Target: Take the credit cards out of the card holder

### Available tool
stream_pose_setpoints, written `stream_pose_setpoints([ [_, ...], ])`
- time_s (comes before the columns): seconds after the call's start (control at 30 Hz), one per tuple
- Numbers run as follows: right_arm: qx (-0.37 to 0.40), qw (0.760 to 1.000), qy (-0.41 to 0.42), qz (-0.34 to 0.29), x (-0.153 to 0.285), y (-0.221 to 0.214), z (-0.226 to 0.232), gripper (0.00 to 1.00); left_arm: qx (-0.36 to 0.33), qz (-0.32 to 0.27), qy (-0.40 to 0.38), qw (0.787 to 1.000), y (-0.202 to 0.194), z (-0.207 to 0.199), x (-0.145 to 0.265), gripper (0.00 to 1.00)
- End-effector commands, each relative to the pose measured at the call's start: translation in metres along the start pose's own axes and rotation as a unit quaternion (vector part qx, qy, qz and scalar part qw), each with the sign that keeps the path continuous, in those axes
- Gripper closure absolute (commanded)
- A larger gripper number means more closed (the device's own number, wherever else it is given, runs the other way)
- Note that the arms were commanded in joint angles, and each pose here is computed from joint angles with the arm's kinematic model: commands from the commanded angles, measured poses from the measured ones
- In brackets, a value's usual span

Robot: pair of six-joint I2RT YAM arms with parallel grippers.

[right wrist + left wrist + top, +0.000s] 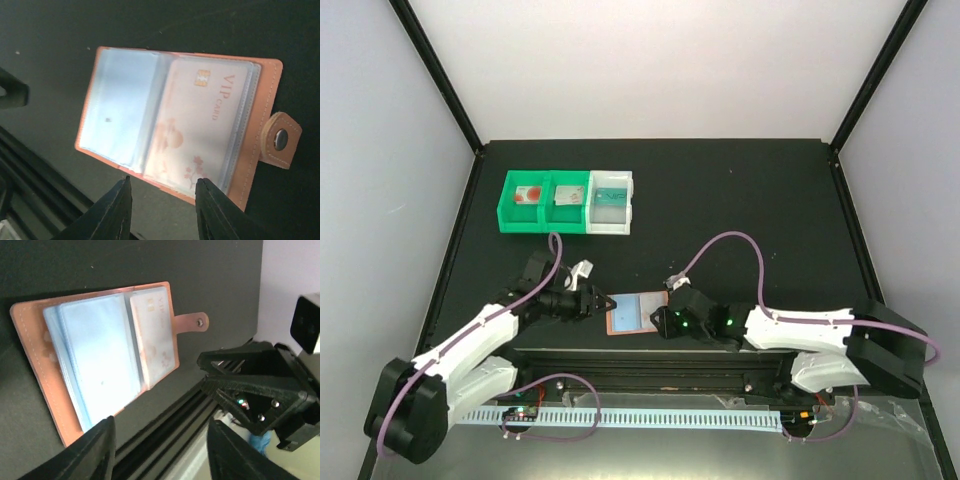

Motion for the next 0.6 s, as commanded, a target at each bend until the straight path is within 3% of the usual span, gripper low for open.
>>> stream_pose_setpoints([
  [0.0, -0.008, 1.0, 0.009, 0.014, -0.013, 0.002, 0.003, 0.64, -0.026, -0.008, -0.016, 0.999, 0.011, -0.004, -0.01, 0.59],
  [0.2, -0.021, 0.999, -0.017, 0.02, -0.027, -0.002, -0.011, 0.65, -0.017, -0.004, -0.014, 1.0, 0.003, 0.011, -0.021, 0.98],
  [0.57, -0.034, 0.999, -0.029, 0.018, -0.032, -0.002, -0.022, 0.65, 0.003, 0.027, 0.01, 1.0, -0.008, 0.042, -0.043, 0.98],
])
Point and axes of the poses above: each gripper's point midway between its finger pads, its own x axis back along the fingers, its own z axis along the line the jaws close on, y = z × x, the point moved 1 cm from there along x, back along the fingers, and after that the axes turned 5 degrees about -x, right-handed, at the moved point
